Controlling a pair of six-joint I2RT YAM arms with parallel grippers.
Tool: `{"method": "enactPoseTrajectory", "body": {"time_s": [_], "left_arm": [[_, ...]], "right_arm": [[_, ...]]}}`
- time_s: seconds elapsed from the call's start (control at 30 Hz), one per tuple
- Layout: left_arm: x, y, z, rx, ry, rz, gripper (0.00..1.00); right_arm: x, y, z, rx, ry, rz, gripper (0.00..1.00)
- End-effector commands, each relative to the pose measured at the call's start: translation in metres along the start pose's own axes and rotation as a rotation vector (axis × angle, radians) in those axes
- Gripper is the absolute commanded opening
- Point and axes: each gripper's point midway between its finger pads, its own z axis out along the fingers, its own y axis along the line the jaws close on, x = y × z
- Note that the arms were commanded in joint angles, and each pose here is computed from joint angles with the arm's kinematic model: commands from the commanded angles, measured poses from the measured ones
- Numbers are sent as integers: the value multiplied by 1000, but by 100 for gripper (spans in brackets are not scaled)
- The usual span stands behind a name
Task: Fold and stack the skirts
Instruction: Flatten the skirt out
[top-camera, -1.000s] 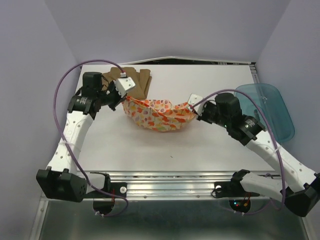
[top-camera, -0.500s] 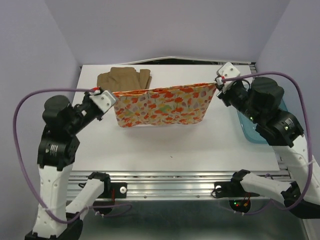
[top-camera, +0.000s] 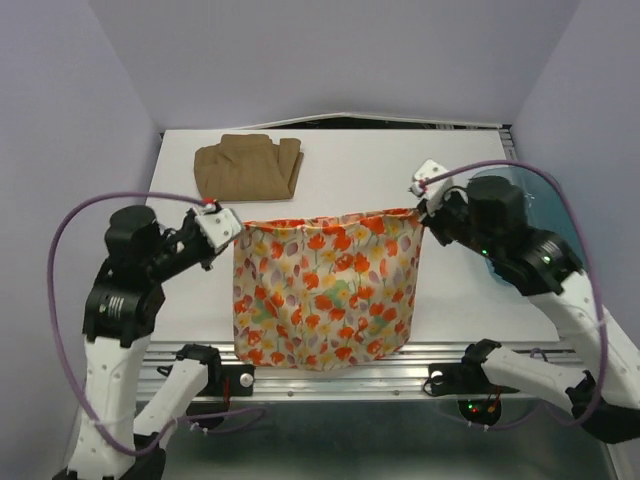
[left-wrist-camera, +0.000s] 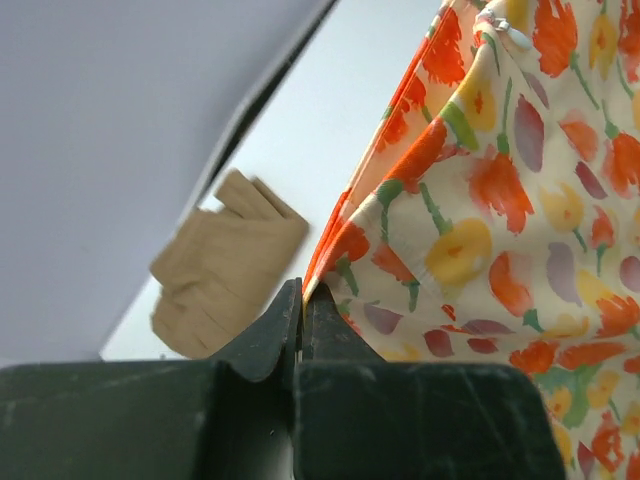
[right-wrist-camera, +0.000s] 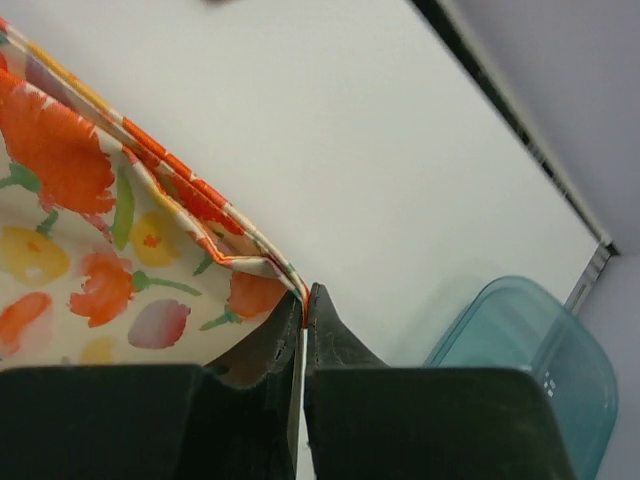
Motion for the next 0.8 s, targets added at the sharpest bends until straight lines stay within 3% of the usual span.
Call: {"method": "enactPoseTrajectory", "body": {"time_s": [0.0, 0.1, 0.3, 0.57, 0.63, 0.7, 0.77], "left_arm": [[68, 25, 46, -35, 192, -143, 0], [120, 31, 84, -10, 325, -227, 0], [203, 45, 169, 4, 493, -333, 0], [254, 74, 256, -28, 556, -401, 1], [256, 86, 276, -46, 549, -423, 12], [251, 95, 285, -69, 533, -458, 26], [237, 109, 289, -95, 502, -453, 36]], "right_arm": [[68, -3, 60, 95, 235, -28, 1], [109, 4, 103, 71, 345, -38, 1], [213, -43, 178, 59, 600, 78, 1], [280, -48, 240, -7, 740, 107, 1], [290, -51, 253, 23, 772, 131, 1], [291, -59, 257, 47, 787, 158, 13], [277, -67, 264, 66, 777, 192, 53]]}}
